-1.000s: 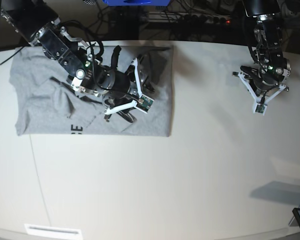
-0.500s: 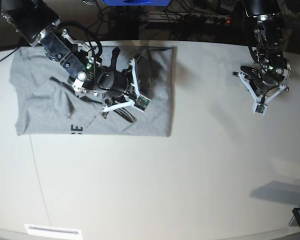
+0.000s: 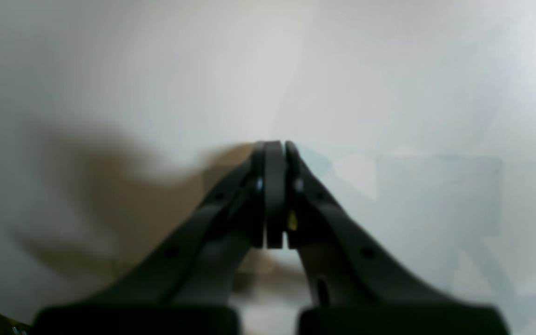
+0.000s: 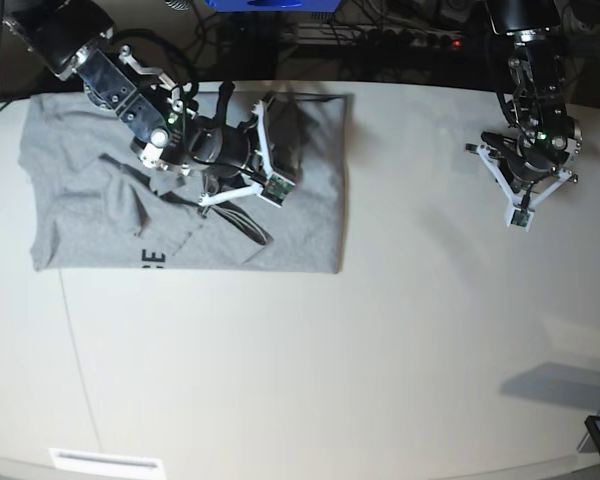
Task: Fold the T-shirt properly
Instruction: 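Press and smooth the folded flap with the right gripper, then drag the right gripper across the folded shirt toward its collar edge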
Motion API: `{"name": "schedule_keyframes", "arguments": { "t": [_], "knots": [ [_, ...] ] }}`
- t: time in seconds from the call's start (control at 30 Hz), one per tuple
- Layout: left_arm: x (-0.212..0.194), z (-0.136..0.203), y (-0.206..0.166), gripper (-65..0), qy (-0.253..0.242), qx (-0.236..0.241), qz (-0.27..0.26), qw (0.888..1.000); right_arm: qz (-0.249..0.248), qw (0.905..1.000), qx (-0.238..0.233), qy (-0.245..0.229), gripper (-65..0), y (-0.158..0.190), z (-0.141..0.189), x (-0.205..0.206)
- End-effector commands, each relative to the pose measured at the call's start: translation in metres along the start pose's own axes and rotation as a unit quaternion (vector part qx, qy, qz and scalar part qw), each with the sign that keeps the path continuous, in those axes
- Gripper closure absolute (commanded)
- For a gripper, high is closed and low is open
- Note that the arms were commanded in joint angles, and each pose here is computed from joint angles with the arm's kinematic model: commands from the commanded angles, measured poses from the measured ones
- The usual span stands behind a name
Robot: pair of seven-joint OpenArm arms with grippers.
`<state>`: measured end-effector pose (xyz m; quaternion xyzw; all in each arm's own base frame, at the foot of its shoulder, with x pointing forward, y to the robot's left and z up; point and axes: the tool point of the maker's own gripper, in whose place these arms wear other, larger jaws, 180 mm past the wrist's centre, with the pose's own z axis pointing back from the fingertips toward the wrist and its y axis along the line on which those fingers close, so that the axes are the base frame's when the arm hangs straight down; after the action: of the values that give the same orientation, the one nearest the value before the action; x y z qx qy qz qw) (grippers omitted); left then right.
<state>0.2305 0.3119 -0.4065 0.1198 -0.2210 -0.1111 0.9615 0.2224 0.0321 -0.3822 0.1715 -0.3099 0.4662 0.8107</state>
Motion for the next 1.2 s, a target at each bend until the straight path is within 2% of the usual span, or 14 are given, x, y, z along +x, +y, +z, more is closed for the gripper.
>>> {"name": "schedule_keyframes", "arguments": {
  "t": [0.0,0.17,0.47,0.73,0.83,1.17],
  "knots": [
    [-0.007,-0.001,-0.002,0.0,0.015,-0.008,-0.005,1.0,0.003,0.9995,-0.009,-0.032,0.0,-0.006,0.007,0.018],
    [-0.007,-0.001,-0.004,0.0,0.016,-0.009,-0.006,1.0,-0.027,0.9987,-0.038,-0.023,0.0,-0.026,0.017,0.006],
    [-0.023,-0.019,-0.005,0.0,0.047,-0.022,0.013,0.999,-0.051,0.9974,-0.051,-0.011,0.0,-0.031,0.024,-0.012],
    [-0.017,-0.019,-0.005,0.0,0.031,-0.022,0.012,0.999,-0.071,0.9952,-0.066,-0.014,0.0,-0.035,0.036,-0.019],
    [-0.017,-0.019,-0.005,0.0,0.032,-0.022,0.013,0.999,-0.079,0.9945,-0.069,0.003,0.0,-0.035,0.038,-0.027],
    [-0.005,-0.019,-0.001,0.0,0.02,-0.019,0.015,1.0,-0.112,0.9919,-0.058,0.017,0.0,-0.019,0.036,-0.041]
  ]
}}
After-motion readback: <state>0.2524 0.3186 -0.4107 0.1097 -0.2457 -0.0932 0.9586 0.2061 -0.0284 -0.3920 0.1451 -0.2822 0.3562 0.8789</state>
